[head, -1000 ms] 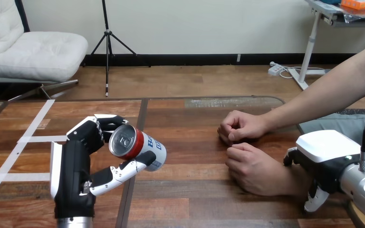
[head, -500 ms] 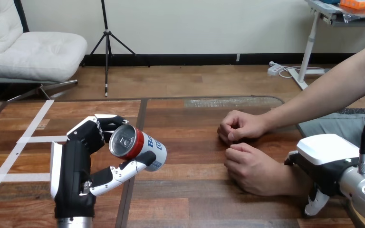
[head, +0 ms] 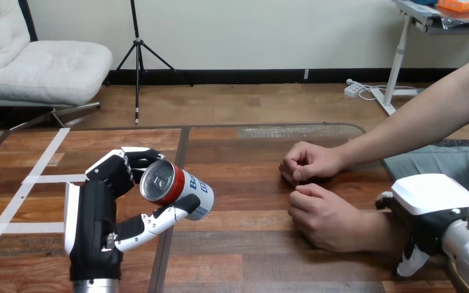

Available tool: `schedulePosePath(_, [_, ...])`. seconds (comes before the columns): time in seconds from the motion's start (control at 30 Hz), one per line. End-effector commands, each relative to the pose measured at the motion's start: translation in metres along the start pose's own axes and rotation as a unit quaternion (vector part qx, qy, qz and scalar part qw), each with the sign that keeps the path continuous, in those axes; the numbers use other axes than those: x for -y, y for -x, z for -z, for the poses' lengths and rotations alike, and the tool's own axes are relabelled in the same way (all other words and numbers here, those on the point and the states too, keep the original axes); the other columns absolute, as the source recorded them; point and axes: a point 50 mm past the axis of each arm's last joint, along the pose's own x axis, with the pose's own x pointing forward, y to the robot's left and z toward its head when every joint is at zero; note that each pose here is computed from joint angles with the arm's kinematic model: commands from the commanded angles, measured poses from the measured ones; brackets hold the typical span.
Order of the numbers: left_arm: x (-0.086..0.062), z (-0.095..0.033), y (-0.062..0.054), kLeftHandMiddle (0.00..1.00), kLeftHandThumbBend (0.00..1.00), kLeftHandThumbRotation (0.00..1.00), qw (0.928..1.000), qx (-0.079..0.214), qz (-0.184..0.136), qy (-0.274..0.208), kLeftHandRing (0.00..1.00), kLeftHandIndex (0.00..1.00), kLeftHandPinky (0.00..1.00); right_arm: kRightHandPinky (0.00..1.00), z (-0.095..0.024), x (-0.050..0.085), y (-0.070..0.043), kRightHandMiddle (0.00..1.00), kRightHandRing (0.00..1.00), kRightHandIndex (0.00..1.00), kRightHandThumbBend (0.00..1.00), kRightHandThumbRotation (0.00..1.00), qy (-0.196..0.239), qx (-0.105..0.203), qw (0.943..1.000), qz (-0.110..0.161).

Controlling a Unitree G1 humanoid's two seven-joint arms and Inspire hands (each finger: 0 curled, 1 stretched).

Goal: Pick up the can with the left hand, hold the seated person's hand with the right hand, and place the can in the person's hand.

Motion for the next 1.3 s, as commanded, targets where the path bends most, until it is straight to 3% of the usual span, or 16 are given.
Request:
schedulePosePath(0.0, [0.000, -0.011, -0.014, 0.47, 0.77, 0.00, 0.9990, 0.044, -0.006, 0.009, 0.43, 0.51, 0.42, 0.81, -0.003, 0.019, 0.004, 0.91, 0.89, 0.86, 0.86, 0.11, -0.012, -0.008, 0.9980, 0.062])
schedulePosePath(0.67, [0.000, -0.010, -0.015, 0.48, 0.77, 0.00, 0.9988, 0.047, -0.003, 0.010, 0.44, 0.51, 0.43, 0.79, -0.005, 0.018, 0.000, 0.86, 0.85, 0.83, 0.84, 0.13, -0.023, -0.018, 0.9975, 0.064])
schedulePosePath(1.27, [-0.001, -0.010, -0.014, 0.47, 0.77, 0.00, 0.9991, 0.042, -0.004, 0.004, 0.43, 0.51, 0.42, 0.59, -0.008, 0.014, -0.008, 0.73, 0.68, 0.73, 0.82, 0.04, -0.039, -0.017, 0.9970, 0.065])
